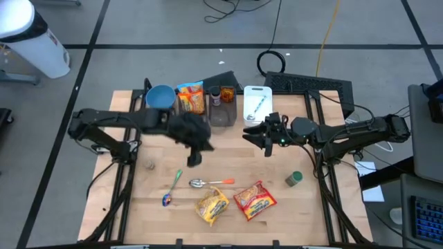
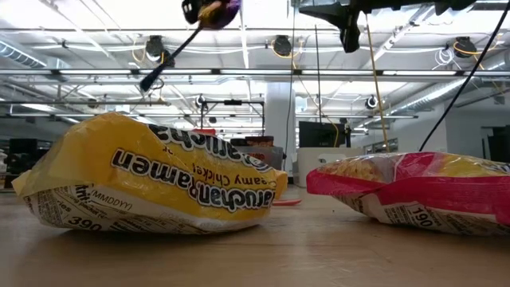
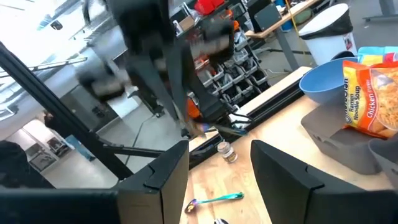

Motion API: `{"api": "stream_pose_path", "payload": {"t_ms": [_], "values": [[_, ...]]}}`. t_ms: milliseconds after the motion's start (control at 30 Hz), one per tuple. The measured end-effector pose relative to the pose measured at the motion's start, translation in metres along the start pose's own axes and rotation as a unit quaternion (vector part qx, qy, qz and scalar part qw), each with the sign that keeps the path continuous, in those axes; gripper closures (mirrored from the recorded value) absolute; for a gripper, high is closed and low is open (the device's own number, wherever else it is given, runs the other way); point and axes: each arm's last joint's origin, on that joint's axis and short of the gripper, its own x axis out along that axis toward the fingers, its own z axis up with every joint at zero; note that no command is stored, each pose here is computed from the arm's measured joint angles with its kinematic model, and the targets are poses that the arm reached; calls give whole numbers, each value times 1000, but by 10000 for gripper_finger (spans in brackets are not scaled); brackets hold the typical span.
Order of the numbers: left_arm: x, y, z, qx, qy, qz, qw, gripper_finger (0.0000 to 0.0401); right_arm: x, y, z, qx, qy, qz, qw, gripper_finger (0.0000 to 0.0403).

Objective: Pick & Place Food Item
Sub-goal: Put the right blue green spoon into the white bin

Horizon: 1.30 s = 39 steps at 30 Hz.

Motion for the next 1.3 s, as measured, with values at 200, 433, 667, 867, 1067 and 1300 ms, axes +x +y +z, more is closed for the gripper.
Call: {"api": "stream_pose_path", "payload": {"t_ms": [200, 433, 667, 867, 1067, 1300], "values": [[-30, 25, 32, -39, -163, -53, 984, 398, 0, 0, 0, -4, -1, -1, 1000, 236], [-38, 43, 53, -41, -263, -95, 959, 398, 1, -6, 7, -19, -20, -10, 1000, 236], [-12, 53, 65, -37, -289, -133, 947, 398, 5, -10, 24, -63, -46, -39, 996, 236], [-7, 66, 68, -40, -302, -136, 943, 397, 6, -15, 32, -50, -35, -11, 998, 228], [-12, 79, 69, -38, -311, -137, 940, 396, 6, -15, 33, -23, -24, 19, 999, 188], [-14, 80, 71, -34, -319, -149, 935, 397, 5, -17, 44, -46, -70, 15, 996, 159]]}}
